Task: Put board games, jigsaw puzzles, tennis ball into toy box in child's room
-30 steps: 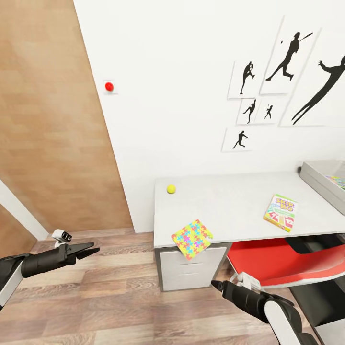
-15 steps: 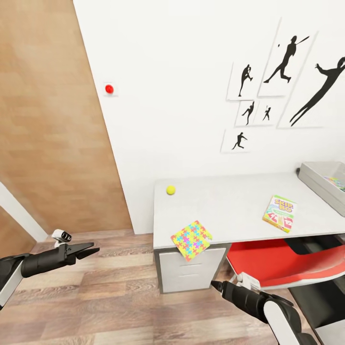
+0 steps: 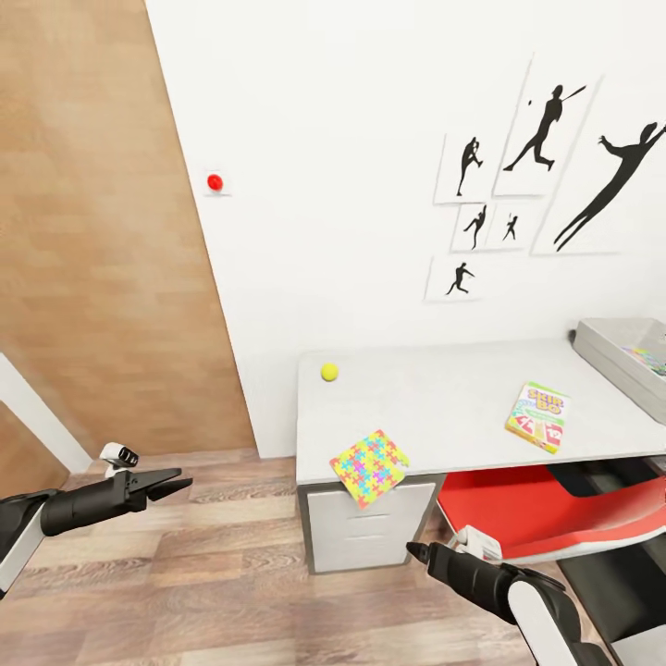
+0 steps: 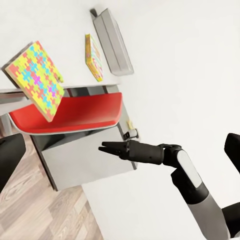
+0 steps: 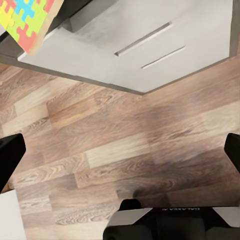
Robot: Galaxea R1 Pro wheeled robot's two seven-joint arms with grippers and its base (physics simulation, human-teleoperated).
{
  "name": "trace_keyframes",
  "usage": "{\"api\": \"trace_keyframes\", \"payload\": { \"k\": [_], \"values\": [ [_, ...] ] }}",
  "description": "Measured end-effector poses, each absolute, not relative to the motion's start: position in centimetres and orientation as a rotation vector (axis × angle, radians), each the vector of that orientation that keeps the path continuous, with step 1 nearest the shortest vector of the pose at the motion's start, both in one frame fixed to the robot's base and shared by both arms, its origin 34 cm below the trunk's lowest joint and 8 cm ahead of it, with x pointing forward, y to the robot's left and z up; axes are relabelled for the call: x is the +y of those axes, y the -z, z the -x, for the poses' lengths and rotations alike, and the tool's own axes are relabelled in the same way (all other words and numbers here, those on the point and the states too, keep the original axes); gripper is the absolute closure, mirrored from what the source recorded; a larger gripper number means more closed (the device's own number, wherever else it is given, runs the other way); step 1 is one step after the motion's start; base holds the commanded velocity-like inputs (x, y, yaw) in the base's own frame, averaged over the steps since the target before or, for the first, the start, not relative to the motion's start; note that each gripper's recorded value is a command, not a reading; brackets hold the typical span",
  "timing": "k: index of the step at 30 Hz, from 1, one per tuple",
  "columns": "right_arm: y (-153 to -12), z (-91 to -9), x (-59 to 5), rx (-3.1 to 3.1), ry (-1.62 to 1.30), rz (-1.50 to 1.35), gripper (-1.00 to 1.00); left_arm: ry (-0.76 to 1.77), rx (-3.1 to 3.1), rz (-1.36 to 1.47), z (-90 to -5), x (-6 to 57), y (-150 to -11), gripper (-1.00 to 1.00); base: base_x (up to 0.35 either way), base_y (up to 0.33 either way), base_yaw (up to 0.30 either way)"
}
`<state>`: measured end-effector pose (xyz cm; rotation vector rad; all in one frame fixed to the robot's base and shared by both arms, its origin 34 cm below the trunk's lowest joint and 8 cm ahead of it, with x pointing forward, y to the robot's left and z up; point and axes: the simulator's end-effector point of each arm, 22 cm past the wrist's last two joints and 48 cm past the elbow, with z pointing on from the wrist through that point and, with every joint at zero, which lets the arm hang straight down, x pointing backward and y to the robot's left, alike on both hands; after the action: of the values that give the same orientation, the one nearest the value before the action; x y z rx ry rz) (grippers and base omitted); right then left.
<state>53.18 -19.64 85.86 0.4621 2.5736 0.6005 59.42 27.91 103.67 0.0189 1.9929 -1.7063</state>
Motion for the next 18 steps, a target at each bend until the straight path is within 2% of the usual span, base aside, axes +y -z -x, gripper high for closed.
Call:
{"api": "trace_keyframes", "payload": {
  "k": [8, 18],
  "values": [
    [-86.4, -53.3, -19.2, 2.561, -0.609, -0.456, -1.00, 1.702, 1.983, -0.030, -59.4, 27.9, -104.3, -1.00, -0.066, 0.000, 0.000],
    [-87.0, -53.5, -19.3, 2.549, -0.607, -0.450, -1.00, 1.701, 1.967, -0.040, -59.4, 27.9, -105.1, -1.00, -0.007, 0.000, 0.000]
  ]
}}
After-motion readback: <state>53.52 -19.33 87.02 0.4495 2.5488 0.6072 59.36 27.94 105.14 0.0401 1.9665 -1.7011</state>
